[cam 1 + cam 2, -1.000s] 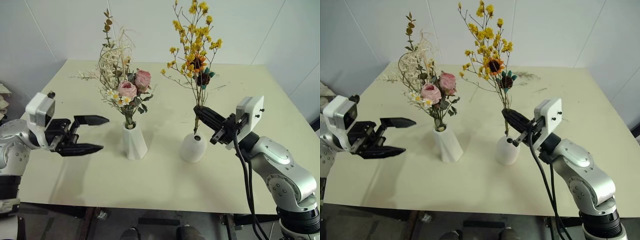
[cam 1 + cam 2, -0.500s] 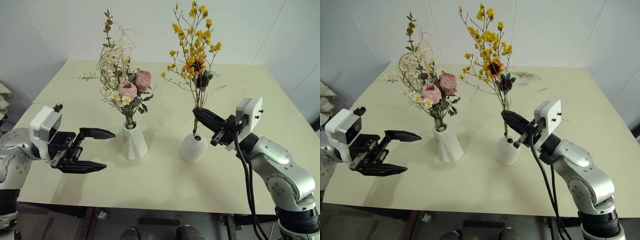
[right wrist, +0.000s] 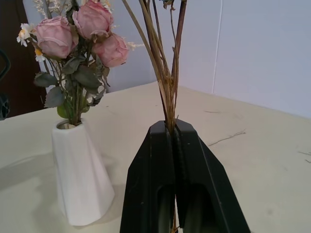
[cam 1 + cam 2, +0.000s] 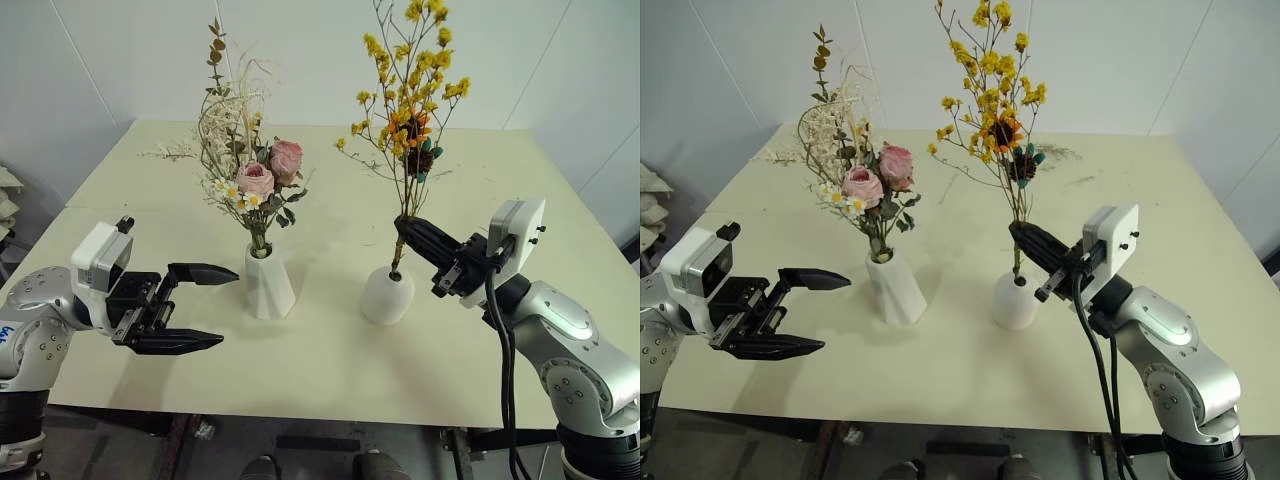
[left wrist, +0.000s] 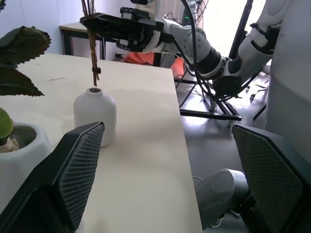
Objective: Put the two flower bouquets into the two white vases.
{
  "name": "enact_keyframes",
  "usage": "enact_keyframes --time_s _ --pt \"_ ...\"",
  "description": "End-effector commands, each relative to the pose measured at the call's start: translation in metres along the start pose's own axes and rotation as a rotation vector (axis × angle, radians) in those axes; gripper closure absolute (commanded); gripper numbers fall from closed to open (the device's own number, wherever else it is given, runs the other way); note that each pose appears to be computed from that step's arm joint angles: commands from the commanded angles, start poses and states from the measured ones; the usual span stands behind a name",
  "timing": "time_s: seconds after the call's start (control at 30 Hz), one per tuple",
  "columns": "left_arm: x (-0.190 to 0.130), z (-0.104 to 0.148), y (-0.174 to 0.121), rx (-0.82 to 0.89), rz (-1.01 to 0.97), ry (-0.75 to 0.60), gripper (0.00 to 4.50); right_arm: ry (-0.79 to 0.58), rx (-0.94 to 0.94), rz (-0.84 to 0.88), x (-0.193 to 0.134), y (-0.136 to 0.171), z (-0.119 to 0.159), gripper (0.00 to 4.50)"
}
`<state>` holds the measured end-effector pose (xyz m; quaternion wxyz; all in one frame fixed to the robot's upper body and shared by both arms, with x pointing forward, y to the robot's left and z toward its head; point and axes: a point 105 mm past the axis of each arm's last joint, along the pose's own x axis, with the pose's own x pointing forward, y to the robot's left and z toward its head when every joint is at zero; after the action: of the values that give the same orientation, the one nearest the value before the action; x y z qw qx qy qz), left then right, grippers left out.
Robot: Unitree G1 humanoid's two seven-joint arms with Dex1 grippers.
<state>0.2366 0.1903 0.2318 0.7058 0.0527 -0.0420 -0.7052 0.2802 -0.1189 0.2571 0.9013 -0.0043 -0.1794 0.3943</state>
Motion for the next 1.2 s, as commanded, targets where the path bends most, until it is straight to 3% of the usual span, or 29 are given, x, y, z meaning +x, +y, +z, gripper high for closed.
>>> enact_keyframes --time_s 0.03,1.2 --pt "-0.003 0.008 -0.005 0.035 0.013 -0.001 0.00 -0.037 -0.036 -0.023 -0.005 -0.004 0.009 4.48" --pt "0.007 0.009 -0.002 0.032 0.021 -0.008 0.00 -0.017 0.011 -0.057 -0.005 -0.009 -0.021 4.48"
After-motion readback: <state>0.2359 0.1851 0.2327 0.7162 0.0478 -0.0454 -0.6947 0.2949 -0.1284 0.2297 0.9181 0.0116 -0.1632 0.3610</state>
